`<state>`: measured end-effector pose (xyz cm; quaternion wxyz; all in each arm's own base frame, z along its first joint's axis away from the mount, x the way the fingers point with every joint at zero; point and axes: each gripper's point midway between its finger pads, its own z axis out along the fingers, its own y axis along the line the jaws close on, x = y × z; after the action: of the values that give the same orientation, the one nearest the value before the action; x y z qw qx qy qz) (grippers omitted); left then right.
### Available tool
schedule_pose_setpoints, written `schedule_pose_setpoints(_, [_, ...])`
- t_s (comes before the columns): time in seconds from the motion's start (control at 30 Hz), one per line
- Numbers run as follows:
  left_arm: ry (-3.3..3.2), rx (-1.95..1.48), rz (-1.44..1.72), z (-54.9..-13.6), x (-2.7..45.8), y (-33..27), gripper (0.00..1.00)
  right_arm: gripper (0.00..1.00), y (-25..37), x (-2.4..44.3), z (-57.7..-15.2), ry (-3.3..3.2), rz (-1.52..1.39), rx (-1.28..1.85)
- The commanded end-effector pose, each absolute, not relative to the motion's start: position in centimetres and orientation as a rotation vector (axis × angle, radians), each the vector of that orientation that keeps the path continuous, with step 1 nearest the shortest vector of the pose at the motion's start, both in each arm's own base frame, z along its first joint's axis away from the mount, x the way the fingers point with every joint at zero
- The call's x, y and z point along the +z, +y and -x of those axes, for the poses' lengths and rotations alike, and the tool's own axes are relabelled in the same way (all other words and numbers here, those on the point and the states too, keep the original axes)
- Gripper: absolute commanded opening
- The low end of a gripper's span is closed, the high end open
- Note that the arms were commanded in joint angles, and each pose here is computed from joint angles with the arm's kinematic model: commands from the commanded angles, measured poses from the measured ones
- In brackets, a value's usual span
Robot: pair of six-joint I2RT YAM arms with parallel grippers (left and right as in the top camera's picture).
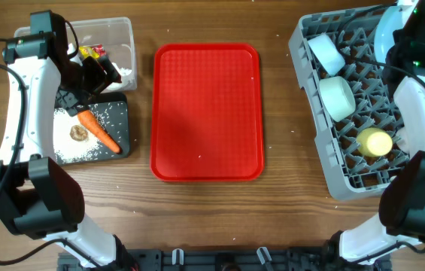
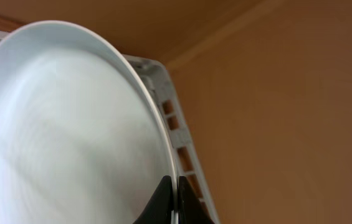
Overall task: Sort waste into correct bins and load items into the dishwasher rack
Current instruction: 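Stand the light-blue plate upright in the rack with the right gripper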
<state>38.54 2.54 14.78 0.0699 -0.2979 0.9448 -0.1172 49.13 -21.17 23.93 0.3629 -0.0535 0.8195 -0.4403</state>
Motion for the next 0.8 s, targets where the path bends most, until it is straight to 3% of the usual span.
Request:
schedule_pose_setpoints(0.0, [2.836,-0.365,0.887,-38.5,15.1,2.5,1.00,0.04,-20.4,21.9,-50.6,2.129,0.220,-1.072])
schedule_pose_setpoints(0.03, [2.836,-0.365,0.887,-38.5,15.1,2.5,1.00,0.04,-20.4,21.6,-50.7,2.136,0.220,-1.069])
schedule_pose_setpoints(0.07, [2.836,-0.365,0.887,-38.5,15.1,2.5,1.00,0.26,-20.4,21.4,-50.7,2.139,0.198,-1.055])
schedule_pose_setpoints(0.13, [2.836,-0.365,0.887,-38.5,15.1,2.5,1.00,1.00,-20.4,21.4,-50.7,2.130,0.127,-1.019])
schedule_pose_setpoints(0.27, [2.836,-0.365,0.887,-38.5,15.1,2.5,1.00,1.00,-20.5,24.7,-49.5,2.022,-0.192,-0.895])
schedule_pose_setpoints(0.33, [2.836,-0.365,0.887,-38.5,15.1,2.5,1.00,1.00,-17.4,29.7,-48.2,1.934,-0.221,-0.750])
schedule_pose_setpoints(0.4, [2.836,-0.365,0.887,-38.5,15.1,2.5,1.00,1.00,-10.4,34.3,-47.4,1.867,-0.059,-0.489])
schedule_pose_setpoints(0.5, [2.836,-0.365,0.887,-38.5,15.1,2.5,1.00,1.00,5.9,39.7,-44.3,1.715,0.281,0.230])
schedule_pose_setpoints(0.53, [2.836,-0.365,0.887,-38.5,15.1,2.5,1.00,1.00,10.1,40.2,-42.8,1.682,0.413,0.395])
schedule_pose_setpoints(0.6, [2.836,-0.365,0.887,-38.5,15.1,2.5,1.00,1.00,12.7,39.1,-41.9,1.709,0.485,0.484])
schedule_pose_setpoints(0.77, [2.836,-0.365,0.887,-38.5,15.1,2.5,1.00,1.00,11.4,33.8,-41.9,1.927,0.451,0.422])
